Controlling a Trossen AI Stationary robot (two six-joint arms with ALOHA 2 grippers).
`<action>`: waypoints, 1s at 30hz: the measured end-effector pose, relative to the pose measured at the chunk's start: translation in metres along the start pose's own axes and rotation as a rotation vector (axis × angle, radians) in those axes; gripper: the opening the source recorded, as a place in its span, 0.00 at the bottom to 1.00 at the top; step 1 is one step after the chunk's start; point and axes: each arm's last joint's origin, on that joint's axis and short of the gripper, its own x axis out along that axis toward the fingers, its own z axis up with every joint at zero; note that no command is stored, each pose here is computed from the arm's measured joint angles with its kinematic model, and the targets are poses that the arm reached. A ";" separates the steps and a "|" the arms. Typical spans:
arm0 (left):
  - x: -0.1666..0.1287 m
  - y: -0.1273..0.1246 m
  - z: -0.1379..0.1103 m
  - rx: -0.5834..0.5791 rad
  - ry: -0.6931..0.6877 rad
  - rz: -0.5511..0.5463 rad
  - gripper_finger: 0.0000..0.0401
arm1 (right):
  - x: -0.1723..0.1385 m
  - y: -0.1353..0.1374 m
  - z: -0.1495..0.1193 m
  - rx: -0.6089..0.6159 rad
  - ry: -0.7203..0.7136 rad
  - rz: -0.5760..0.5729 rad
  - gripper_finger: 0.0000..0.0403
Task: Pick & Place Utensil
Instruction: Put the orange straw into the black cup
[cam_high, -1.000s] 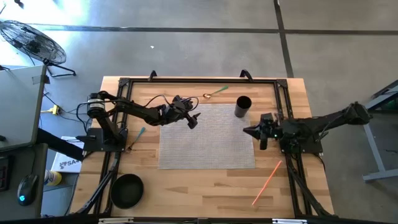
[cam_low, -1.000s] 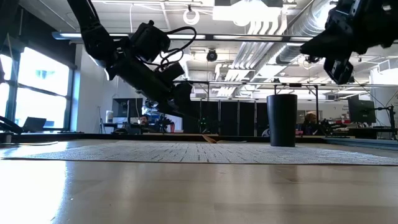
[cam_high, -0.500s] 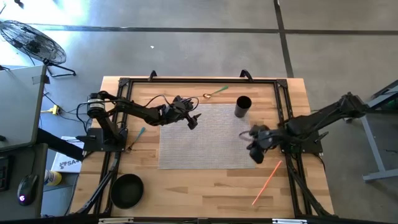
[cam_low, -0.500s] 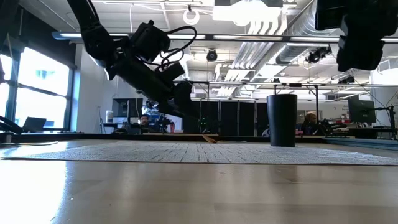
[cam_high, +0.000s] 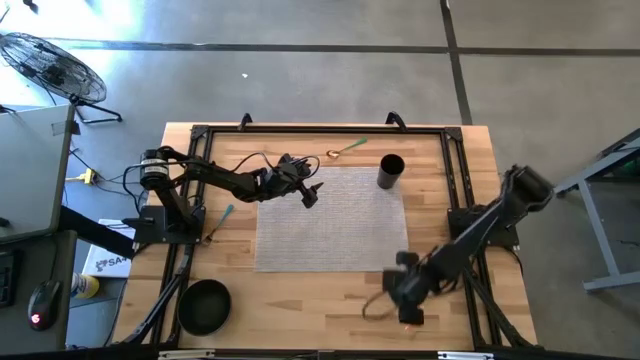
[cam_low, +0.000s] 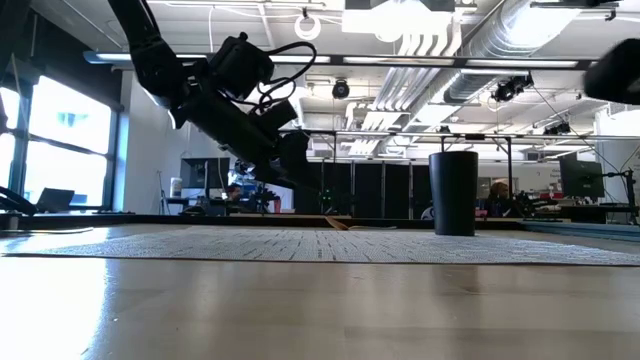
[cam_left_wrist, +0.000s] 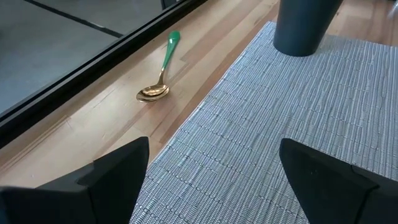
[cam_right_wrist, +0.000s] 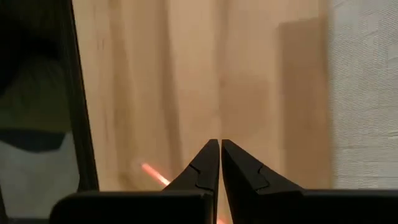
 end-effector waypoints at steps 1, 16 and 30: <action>0.000 0.000 0.000 0.000 0.000 0.000 0.89 | 0.006 0.008 -0.001 -0.008 0.019 -0.007 0.03; 0.000 0.000 0.000 0.000 0.000 -0.001 0.89 | 0.058 0.065 -0.020 -0.059 0.357 -0.134 0.05; 0.000 0.000 0.000 0.000 0.000 -0.001 0.89 | 0.064 0.061 -0.025 -0.161 0.415 -0.150 0.29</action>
